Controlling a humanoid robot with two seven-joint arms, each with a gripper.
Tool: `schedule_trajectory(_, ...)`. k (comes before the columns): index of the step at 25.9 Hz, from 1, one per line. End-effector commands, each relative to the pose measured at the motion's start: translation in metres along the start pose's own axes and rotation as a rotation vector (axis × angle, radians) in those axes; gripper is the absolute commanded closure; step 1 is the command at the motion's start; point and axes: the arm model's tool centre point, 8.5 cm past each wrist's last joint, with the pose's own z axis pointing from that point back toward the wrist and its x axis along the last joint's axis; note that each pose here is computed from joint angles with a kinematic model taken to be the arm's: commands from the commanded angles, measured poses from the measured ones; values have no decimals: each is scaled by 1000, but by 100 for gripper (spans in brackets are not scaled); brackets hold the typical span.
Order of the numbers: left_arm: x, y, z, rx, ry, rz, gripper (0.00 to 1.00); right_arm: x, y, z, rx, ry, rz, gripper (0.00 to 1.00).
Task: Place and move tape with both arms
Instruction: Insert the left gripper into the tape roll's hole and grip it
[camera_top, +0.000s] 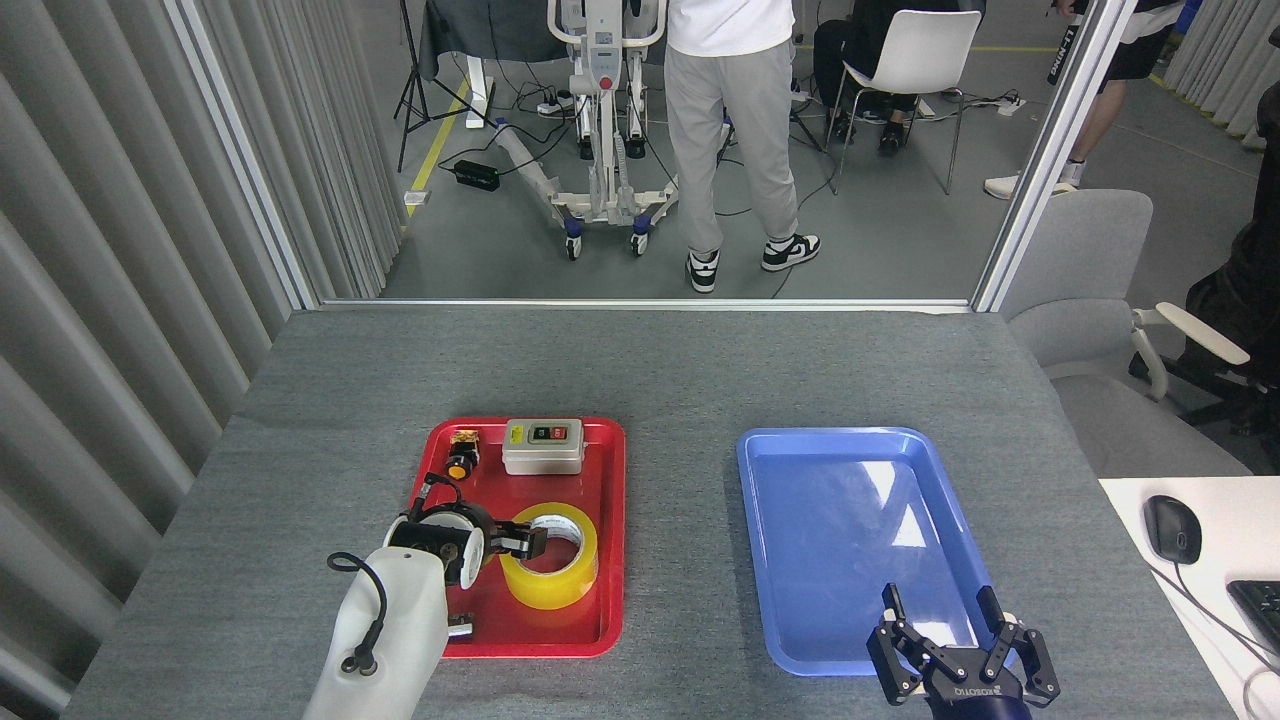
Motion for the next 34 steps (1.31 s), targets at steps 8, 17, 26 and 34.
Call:
schedule_trajectory(8, 4, -1, 2, -15, -75, 29, 0, 3, 3, -2, 9, 1, 3, 0)
schedule_trajectory(17, 6, -5, 0, -29, -83, 24, 0, 7, 7, -2, 14, 5, -11, 0)
schedule_trajectory(26, 10, -18, -6, -108, -100, 35, 0, 7, 6, -3, 12, 11, -17, 0)
schedule_trajectory(34, 18, -17, -5, -105, -126, 39, 0, 5, 6, -1, 17, 11, -9, 0)
